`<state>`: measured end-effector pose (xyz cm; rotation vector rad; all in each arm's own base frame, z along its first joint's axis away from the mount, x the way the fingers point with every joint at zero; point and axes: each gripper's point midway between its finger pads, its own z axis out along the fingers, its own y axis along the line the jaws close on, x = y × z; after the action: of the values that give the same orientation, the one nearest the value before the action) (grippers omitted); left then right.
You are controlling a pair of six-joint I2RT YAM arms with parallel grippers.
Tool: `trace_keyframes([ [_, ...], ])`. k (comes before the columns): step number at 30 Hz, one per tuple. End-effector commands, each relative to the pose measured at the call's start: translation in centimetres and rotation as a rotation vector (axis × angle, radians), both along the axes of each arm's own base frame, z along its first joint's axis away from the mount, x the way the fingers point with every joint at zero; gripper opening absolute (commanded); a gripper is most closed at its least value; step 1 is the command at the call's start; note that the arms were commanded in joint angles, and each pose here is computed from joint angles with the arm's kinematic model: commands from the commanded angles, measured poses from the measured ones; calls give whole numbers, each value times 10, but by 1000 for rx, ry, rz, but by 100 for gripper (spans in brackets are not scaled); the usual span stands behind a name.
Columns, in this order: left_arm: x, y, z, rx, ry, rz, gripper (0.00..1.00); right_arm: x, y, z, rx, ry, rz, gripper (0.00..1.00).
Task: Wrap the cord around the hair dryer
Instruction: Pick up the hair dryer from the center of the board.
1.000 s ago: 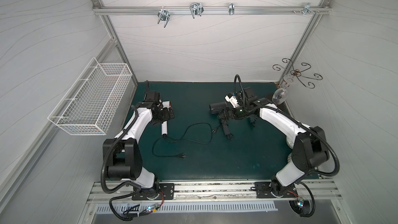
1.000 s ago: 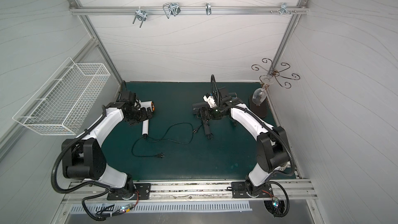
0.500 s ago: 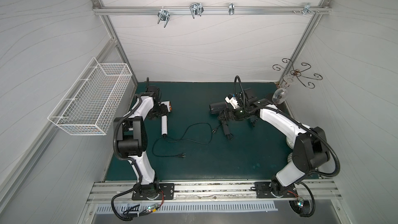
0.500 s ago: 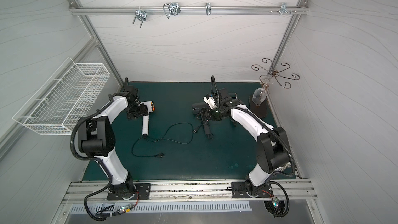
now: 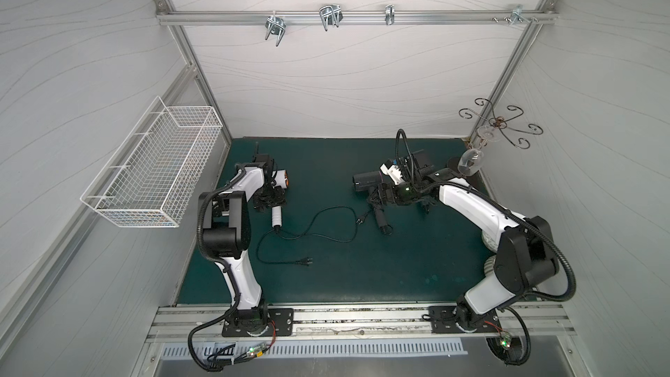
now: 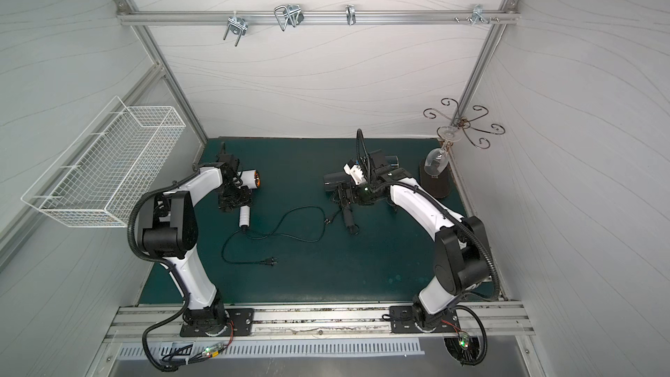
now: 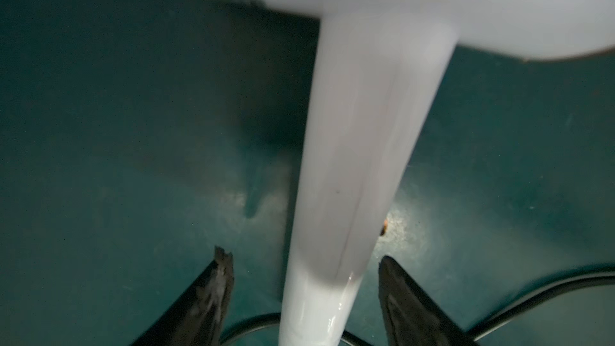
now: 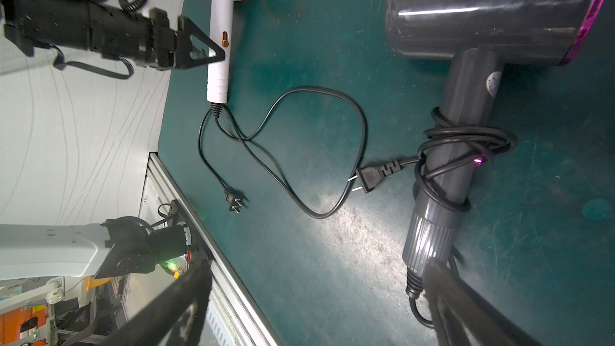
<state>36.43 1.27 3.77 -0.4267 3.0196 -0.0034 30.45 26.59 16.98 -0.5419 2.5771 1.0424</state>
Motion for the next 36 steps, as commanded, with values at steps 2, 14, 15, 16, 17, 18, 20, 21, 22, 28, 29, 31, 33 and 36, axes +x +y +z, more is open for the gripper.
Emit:
trace_keyframes([
  [2, 1, -2, 4, 21, -39, 3, 71, -1, 2, 5, 22, -4, 1, 99],
  [14, 11, -4, -2, 22, -79, -20, 59, -2, 1, 2, 26, 2, 0, 99],
  [15, 13, -4, -2, 22, -87, -24, 59, -2, 1, 2, 26, 2, -1, 99],
  [16, 14, -4, -3, 27, -92, -29, 58, -1, 1, 2, 28, 2, 0, 99],
  [17, 15, -5, -3, 28, -93, -30, 57, -2, 0, 2, 29, 4, -1, 99],
  [18, 16, -5, -5, 30, -87, -32, 56, -1, 0, 1, 30, 6, -1, 99],
  [20, 16, -5, -7, 39, -79, -40, 55, -1, -1, 1, 32, 6, 0, 99],
  [21, 17, -5, -9, 41, -76, -43, 55, -1, -1, 2, 33, 7, -1, 99],
  [22, 17, -5, -10, 41, -74, -42, 54, 0, -1, 1, 35, 8, -2, 99],
  [28, 14, -4, -20, 46, -42, -36, 49, 1, -4, 2, 39, 12, -4, 99],
  [29, 14, -3, -20, 49, -39, -38, 47, 0, -5, 1, 40, 14, -5, 99],
  [31, 13, -4, -23, 46, -30, -43, 40, 1, -6, 1, 43, 14, -8, 99],
  [33, 12, -5, -26, 38, -15, -49, 27, 1, -6, 1, 48, 16, -10, 99],
  [36, 13, -10, -26, 33, -15, -65, 7, 2, -7, 0, 52, 17, -11, 99],
])
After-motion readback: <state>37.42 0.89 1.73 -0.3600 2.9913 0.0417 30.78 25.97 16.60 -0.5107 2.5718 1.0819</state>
